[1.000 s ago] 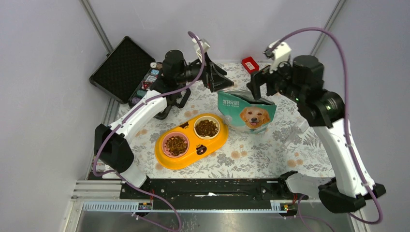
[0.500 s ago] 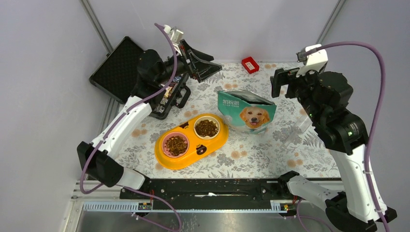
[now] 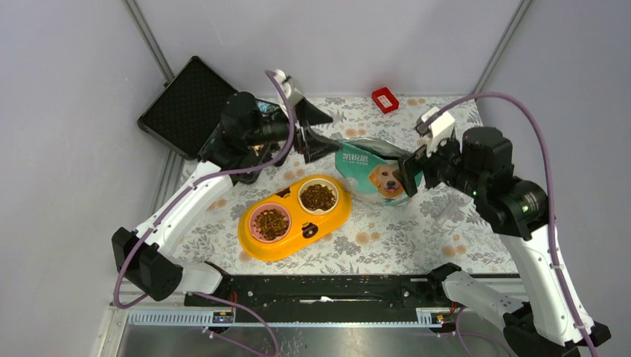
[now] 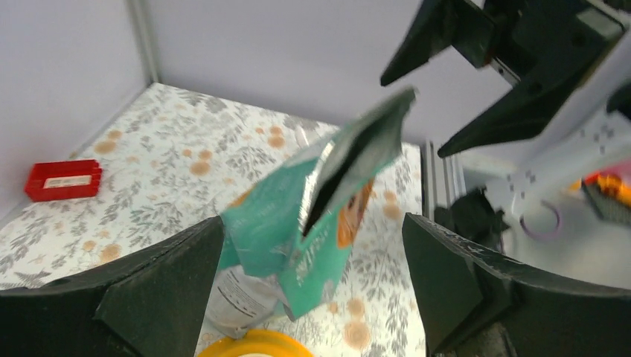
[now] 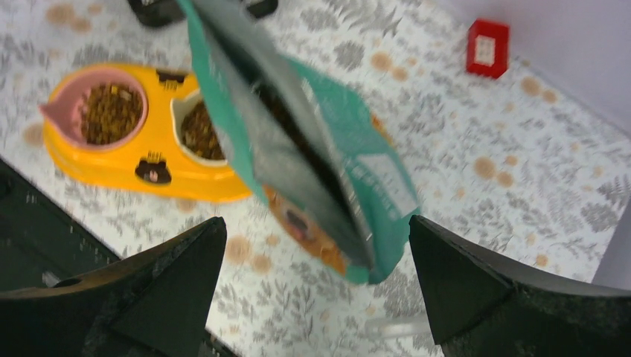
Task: Serve the pet food
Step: Close the pet food bag at the center of the board.
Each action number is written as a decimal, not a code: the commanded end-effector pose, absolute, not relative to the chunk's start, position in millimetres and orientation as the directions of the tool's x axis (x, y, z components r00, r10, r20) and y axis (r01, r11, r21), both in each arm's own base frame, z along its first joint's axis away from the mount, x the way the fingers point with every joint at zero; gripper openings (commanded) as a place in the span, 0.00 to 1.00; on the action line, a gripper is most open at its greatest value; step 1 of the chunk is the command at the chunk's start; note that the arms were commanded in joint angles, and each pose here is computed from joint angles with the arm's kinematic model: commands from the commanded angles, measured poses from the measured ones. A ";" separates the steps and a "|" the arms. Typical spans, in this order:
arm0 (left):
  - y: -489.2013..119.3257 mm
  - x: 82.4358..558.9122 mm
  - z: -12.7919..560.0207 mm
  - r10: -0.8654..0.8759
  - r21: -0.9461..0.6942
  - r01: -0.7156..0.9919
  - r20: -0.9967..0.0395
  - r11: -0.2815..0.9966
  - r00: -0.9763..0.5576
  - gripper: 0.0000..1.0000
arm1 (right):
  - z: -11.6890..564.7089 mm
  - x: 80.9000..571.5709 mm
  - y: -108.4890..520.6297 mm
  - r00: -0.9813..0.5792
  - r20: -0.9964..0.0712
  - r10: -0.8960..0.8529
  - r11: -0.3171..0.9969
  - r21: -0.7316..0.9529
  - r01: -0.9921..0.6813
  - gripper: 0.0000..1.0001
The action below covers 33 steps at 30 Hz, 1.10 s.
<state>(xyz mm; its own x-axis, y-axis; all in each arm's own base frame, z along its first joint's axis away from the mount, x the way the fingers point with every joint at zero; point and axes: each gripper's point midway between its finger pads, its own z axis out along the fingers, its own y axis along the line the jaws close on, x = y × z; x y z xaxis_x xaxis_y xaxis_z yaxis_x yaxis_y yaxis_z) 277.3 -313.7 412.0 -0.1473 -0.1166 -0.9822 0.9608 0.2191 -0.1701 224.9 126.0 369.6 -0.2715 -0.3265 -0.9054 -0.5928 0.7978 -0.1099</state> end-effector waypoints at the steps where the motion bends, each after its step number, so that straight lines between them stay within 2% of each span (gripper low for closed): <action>1: -314.9 249.2 386.5 -0.011 0.039 0.996 -0.999 0.080 0.040 0.99 | 346.6 197.0 125.1 -0.255 -0.897 -0.361 0.744 -0.112 -0.659 1.00; 3: -316.5 247.9 369.6 0.019 0.048 0.998 -0.999 0.048 0.047 0.99 | 338.7 192.7 119.0 -0.245 -0.903 -0.353 0.757 -0.122 -0.642 1.00; 7: -327.7 260.7 353.6 0.038 0.018 0.998 -0.999 0.062 0.015 0.98 | 313.3 197.5 106.2 -0.292 -0.874 -0.388 0.788 -0.151 -0.596 1.00; 11: -345.7 267.3 349.6 0.049 0.003 0.999 -0.999 0.037 0.001 0.93 | 309.1 209.5 112.8 -0.279 -0.863 -0.422 0.762 -0.170 -0.625 0.97; 15: -360.9 262.3 349.6 0.056 -0.013 1.000 -0.998 -0.008 -0.012 0.88 | 316.1 218.9 125.5 -0.187 -0.865 -0.467 0.691 -0.225 -0.687 0.91; 16: -364.6 259.3 348.0 0.059 -0.015 1.000 -0.998 -0.020 -0.014 0.85 | 320.7 217.6 135.4 -0.153 -0.876 -0.457 0.656 -0.216 -0.723 0.82; 17: -368.6 256.1 344.9 0.062 -0.019 0.999 -0.998 -0.032 -0.017 0.79 | 321.1 214.9 147.0 -0.146 -0.883 -0.446 0.615 -0.184 -0.767 0.61; 18: -370.9 255.4 343.8 0.062 -0.023 0.999 -0.998 -0.036 -0.020 0.71 | 318.5 218.3 152.8 -0.167 -0.881 -0.443 0.605 -0.157 -0.780 0.12; 19: -372.2 255.8 341.6 0.063 -0.038 0.999 -0.997 -0.035 -0.036 0.63 | 312.8 222.2 157.2 -0.216 -0.874 -0.435 0.612 -0.111 -0.783 0.00; 21: -374.7 257.8 341.9 0.045 -0.055 0.998 -0.998 -0.028 -0.053 0.46 | 294.1 217.2 170.8 -0.275 -0.845 -0.458 0.546 -0.023 -0.837 0.00; 23: -374.5 258.2 344.3 0.030 -0.074 0.997 -0.997 -0.016 -0.074 0.44 | 287.2 214.4 180.4 -0.331 -0.837 -0.435 0.530 0.059 -0.846 0.00; 24: -374.3 258.4 344.3 0.027 -0.073 0.997 -0.997 -0.012 -0.073 0.45 | 286.3 221.3 180.5 -0.366 -0.839 -0.403 0.574 0.080 -0.815 0.00; 27: -372.4 259.6 346.2 0.032 -0.060 0.998 -0.998 0.001 -0.060 0.66 | 287.0 241.7 173.2 -0.367 -0.861 -0.352 0.668 0.044 -0.743 0.00; 28: -371.8 258.9 346.3 0.039 -0.060 0.998 -0.997 -0.001 -0.060 0.69 | 289.0 243.4 171.9 -0.349 -0.870 -0.349 0.673 0.027 -0.740 0.00; 33: -372.1 245.9 343.2 0.051 -0.058 0.995 -0.997 -0.086 -0.053 0.68 | 300.8 245.8 158.7 -0.292 -0.892 -0.345 0.712 -0.046 -0.700 0.00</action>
